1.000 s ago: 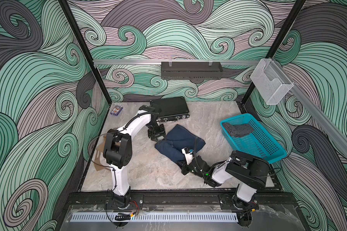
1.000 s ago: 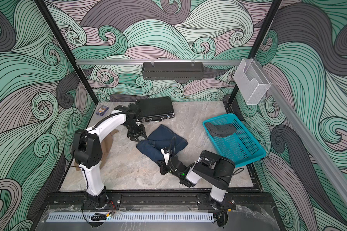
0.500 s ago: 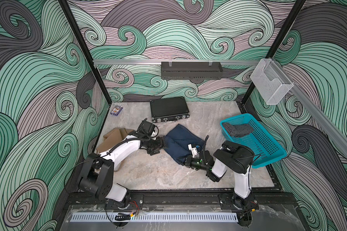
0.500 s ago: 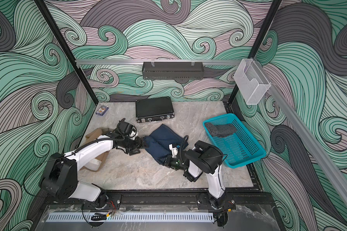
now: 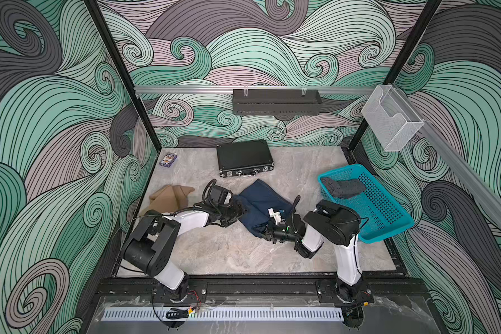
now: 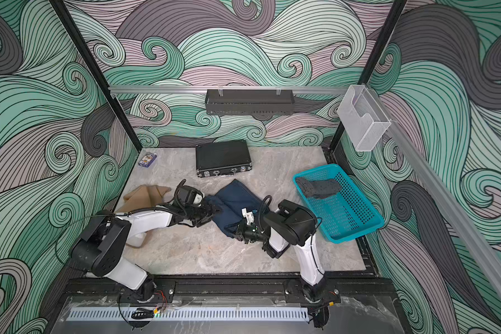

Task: Roll up the skirts
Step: Roll the skirt at the center of the board.

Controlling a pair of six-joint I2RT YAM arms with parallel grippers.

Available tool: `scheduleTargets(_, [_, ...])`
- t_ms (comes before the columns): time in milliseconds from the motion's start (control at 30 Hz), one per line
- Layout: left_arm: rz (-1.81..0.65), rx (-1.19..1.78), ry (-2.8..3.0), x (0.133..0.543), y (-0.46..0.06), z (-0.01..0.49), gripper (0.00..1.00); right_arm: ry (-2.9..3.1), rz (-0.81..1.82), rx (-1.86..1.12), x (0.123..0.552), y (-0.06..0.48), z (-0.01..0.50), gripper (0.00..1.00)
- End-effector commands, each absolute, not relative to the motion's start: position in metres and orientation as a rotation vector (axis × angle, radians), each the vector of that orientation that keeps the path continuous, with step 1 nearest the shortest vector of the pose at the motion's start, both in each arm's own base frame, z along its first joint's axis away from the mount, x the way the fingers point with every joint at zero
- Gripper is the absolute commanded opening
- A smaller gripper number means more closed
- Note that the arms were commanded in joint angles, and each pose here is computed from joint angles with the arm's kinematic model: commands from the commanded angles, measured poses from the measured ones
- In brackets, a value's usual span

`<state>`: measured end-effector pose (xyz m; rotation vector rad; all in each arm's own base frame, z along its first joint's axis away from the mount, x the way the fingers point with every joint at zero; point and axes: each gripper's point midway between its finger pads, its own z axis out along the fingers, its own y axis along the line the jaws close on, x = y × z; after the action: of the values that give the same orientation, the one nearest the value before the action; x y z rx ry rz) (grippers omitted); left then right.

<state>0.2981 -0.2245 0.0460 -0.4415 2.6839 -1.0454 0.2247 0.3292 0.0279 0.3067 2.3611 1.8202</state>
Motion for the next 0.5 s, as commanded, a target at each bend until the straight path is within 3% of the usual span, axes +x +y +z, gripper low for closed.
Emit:
scheduleTargets(0, [-1.012,-0.496,2.616,0.316,-0.226,0.041,0.73,2.613,1.801,0.500,0.190,0.316,-0.014,0.00])
scheduleTargets(67, [-0.919,-0.512,2.647,0.318,-0.223,0.035,0.51,2.622,1.826,0.508,0.189,0.318,-0.012,0.00])
scheduleTargets(167, [-0.811,-0.568,2.652,0.322,-0.215,0.031,0.09,2.647,1.847,0.498,0.185,0.321,-0.014,0.00])
scheduleTargets(200, [-0.762,-0.593,2.654,0.324,-0.210,0.030,0.02,2.656,1.850,0.495,0.184,0.321,-0.015,0.00])
scheduleTargets(400, [-0.431,-0.706,2.720,0.321,-0.175,0.025,0.00,2.686,1.854,0.429,0.177,0.319,-0.020,0.00])
scheduleTargets(467, [-0.324,-0.680,2.778,0.315,-0.167,0.029,0.00,2.696,1.841,0.366,0.174,0.317,-0.020,0.19])
